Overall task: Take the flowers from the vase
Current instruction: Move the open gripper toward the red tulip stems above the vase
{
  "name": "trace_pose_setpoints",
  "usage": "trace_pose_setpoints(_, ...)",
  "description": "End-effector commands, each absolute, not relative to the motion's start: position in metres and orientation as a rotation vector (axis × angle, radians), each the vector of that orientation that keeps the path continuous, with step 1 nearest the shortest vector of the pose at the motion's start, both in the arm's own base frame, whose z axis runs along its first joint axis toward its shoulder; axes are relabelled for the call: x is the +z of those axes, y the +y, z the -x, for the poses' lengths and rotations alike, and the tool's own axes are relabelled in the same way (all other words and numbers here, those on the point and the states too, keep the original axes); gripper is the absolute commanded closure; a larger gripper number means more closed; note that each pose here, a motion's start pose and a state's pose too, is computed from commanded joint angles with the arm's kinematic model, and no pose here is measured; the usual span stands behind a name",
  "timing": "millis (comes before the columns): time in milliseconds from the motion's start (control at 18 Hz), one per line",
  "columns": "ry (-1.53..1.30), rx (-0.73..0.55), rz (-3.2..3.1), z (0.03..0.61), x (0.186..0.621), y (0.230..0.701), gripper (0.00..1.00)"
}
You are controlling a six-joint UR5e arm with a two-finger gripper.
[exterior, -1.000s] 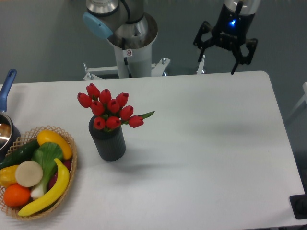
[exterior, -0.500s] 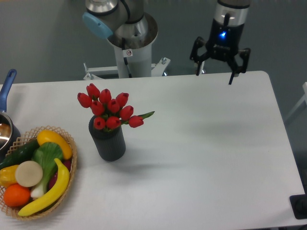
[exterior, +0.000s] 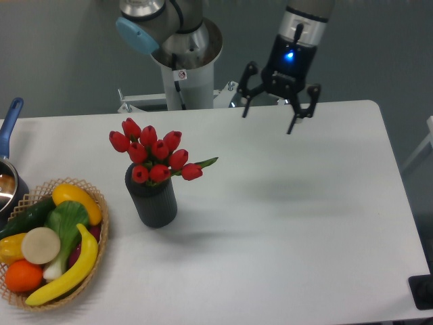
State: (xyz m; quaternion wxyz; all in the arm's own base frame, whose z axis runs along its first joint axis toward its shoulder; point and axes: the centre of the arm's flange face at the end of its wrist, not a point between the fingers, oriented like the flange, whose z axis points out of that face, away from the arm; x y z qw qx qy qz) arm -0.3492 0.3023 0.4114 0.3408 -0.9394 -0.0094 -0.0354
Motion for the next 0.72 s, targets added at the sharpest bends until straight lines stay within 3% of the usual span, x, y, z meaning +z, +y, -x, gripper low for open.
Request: trace_pose_setpoints(722, 0.172, -0.126, 2.436, 0.297, 0.379, 0.353, 0.00)
